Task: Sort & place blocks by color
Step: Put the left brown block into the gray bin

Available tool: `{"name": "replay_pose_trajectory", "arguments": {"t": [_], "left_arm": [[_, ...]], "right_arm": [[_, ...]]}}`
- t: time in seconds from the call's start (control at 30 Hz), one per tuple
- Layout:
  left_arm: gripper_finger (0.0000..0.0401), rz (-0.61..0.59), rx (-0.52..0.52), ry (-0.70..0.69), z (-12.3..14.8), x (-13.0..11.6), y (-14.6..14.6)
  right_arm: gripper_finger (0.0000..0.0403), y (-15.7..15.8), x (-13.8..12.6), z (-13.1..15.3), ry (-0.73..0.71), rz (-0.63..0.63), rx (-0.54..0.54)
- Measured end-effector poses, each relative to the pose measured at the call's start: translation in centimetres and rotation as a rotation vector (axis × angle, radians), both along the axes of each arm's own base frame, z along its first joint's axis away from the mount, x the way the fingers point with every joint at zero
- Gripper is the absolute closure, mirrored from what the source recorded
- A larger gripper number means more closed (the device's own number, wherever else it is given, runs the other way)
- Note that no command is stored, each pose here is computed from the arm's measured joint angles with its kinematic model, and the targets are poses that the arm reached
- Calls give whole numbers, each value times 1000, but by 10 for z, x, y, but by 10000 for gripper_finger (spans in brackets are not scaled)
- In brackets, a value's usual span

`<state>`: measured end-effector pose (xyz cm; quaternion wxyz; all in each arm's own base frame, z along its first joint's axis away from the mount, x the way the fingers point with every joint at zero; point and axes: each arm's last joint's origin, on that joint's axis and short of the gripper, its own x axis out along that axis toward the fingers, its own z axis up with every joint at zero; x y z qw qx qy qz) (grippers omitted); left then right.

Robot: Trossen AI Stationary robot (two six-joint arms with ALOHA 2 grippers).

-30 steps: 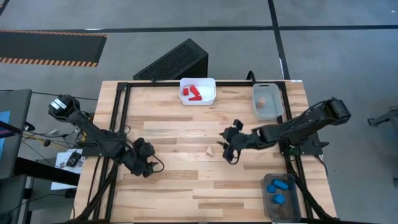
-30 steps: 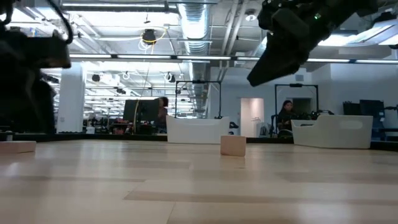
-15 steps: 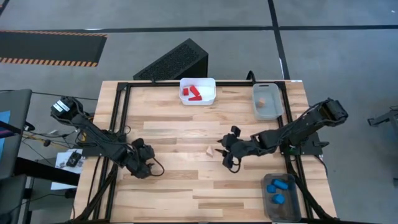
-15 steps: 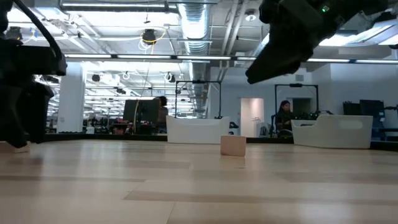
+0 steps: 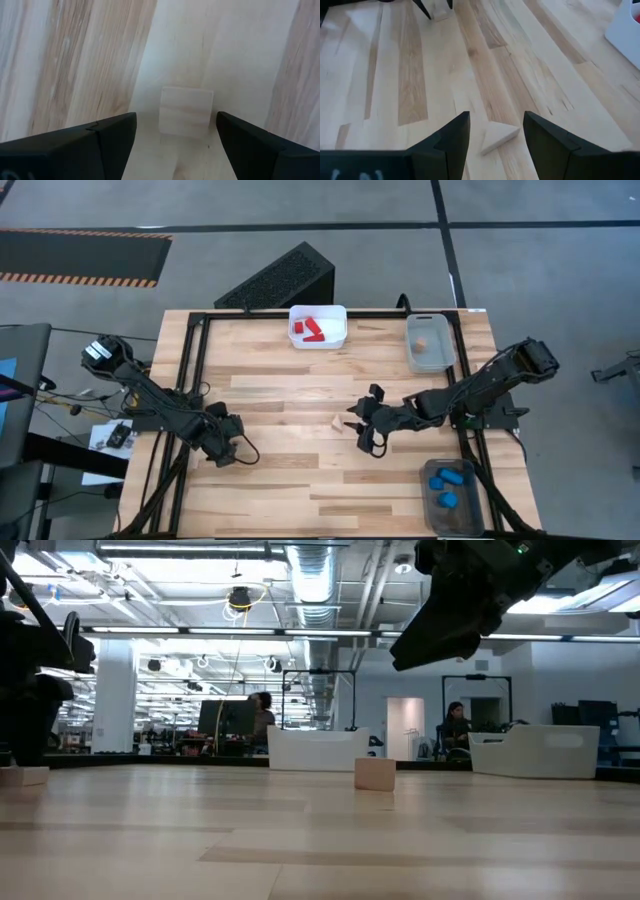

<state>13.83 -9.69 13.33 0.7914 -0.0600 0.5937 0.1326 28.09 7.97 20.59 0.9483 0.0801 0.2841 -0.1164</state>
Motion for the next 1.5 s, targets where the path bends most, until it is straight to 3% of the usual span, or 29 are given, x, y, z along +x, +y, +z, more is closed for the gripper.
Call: {"name": "replay_pose_trajectory", "arguments": {"t": [0.3,0.73,1.03,1.17,1.33,1.5], "left_arm": [[148,-20,13,-9,0,0,0],[297,-42,25,-27,-1,2,0],[264,-44,53,-86,3,7,-2],[274,-38,102,-148,10,12,-3],[294,-48,213,-286,20,21,-6],[285,-129,278,-473,28,38,-15]], "right_arm": [[197,0,0,0,1,1,-3],[198,0,0,0,4,13,-21],[198,1,4,5,-59,13,-3],[198,1,4,6,-74,7,-1],[198,4,14,1,-135,-20,56],[198,9,35,-20,-210,-23,98]]}}
